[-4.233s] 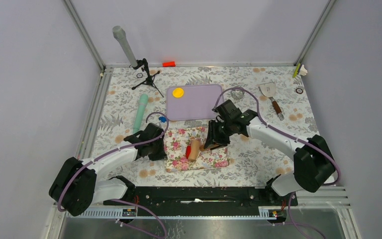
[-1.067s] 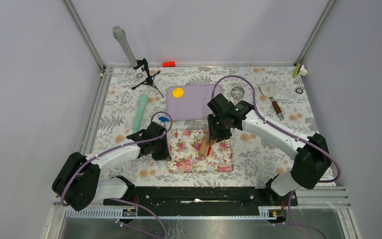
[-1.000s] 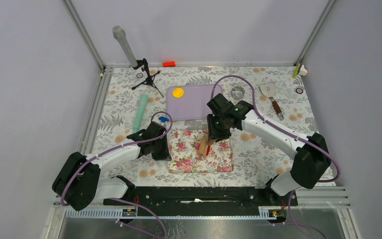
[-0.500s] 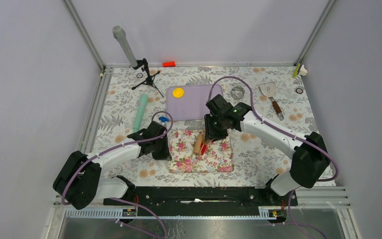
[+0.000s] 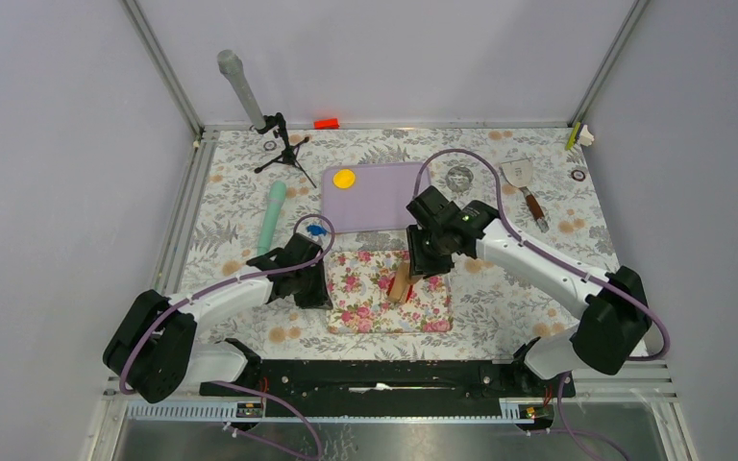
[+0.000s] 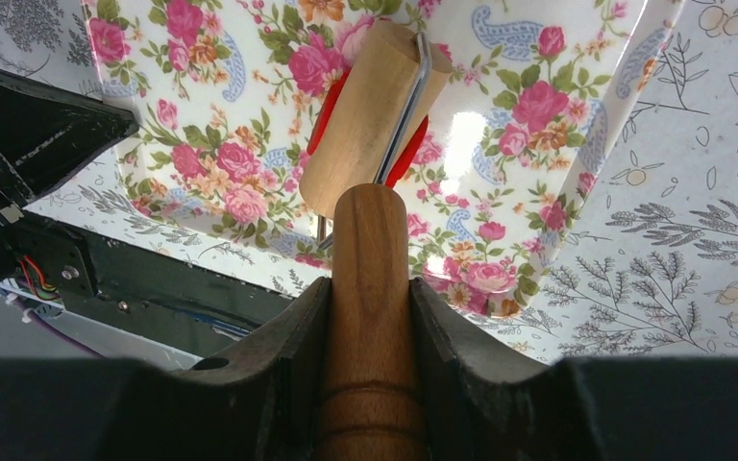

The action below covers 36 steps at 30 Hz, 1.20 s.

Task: Roll out the dumpling wrappers from the dough
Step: Flatten out the dough on the work surface.

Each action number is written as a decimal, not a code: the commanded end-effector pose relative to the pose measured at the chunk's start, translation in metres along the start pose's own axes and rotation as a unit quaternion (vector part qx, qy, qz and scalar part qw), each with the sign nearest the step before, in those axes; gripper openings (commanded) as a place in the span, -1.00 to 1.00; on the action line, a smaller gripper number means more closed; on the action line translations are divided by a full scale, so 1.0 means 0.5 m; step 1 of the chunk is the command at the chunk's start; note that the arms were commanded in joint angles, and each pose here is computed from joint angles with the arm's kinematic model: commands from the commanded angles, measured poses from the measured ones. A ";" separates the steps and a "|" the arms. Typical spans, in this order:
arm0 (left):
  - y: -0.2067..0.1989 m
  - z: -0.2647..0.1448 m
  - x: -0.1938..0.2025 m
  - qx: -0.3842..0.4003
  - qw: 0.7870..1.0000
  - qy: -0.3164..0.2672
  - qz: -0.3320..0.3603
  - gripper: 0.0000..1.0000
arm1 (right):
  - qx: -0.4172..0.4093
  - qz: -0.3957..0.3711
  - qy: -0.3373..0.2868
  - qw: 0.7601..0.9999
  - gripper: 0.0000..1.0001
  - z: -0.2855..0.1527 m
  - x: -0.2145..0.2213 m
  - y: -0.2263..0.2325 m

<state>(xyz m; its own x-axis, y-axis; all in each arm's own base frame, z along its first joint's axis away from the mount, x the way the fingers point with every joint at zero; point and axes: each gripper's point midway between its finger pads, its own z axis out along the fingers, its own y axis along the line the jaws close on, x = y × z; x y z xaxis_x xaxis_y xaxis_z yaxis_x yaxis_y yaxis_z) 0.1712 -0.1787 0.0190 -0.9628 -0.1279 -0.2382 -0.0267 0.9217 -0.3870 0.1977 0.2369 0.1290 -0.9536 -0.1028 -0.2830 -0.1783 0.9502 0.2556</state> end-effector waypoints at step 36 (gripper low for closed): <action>-0.004 -0.031 -0.058 -0.011 0.997 -0.078 -0.012 -1.00 | -0.006 -0.036 0.052 0.998 -1.00 0.049 0.124 -0.030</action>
<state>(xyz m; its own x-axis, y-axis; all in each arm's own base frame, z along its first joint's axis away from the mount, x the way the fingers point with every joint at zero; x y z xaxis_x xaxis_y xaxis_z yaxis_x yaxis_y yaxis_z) 0.1754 -0.1658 0.0226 -0.9453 -0.1656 -0.2809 -0.0639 0.9388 -0.3385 0.1607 0.2714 0.1136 -0.9504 -0.1627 -0.2650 -0.2704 0.8533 0.4458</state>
